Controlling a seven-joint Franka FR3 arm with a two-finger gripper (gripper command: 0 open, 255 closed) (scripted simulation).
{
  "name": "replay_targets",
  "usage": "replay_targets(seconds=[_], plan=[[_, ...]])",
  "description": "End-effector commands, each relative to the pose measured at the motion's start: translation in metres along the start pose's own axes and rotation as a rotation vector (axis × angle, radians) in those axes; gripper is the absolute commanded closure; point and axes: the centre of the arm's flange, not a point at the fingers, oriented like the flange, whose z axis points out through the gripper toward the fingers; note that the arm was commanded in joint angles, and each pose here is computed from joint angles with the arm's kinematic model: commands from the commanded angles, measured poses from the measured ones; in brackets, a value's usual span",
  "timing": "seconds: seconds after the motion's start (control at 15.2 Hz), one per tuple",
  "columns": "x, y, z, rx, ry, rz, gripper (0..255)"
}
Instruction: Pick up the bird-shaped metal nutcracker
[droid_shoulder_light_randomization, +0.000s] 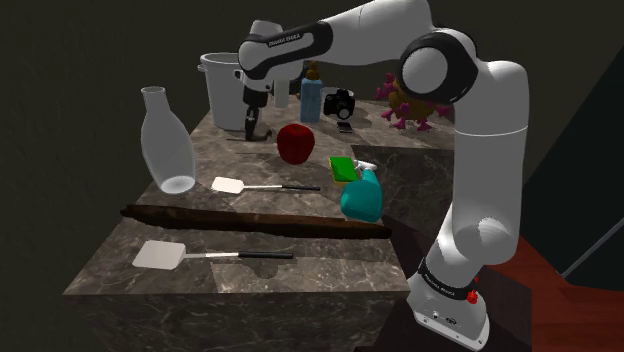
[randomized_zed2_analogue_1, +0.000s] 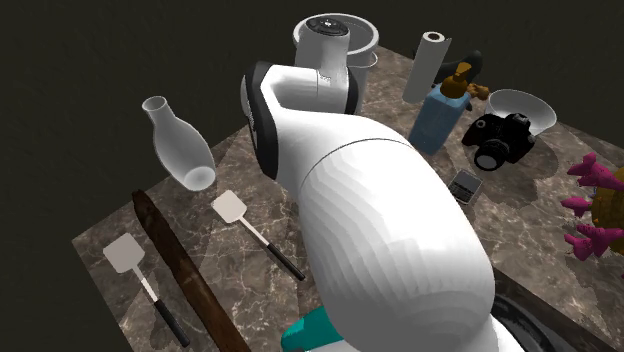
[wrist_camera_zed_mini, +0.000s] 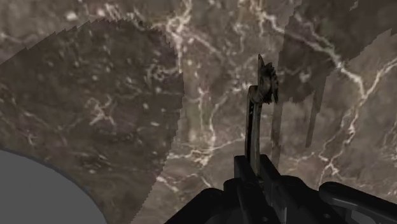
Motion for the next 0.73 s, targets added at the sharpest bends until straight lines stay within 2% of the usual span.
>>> replay_targets(seconds=[0.0,0.53,0.66], plan=[[0.002,-0.001,-0.011,0.000,0.000,0.000,255],[0.010,-0.002,-0.052,0.000,0.000,0.000,255],[0.010,-0.002,-0.053,0.000,0.000,0.000,255]])
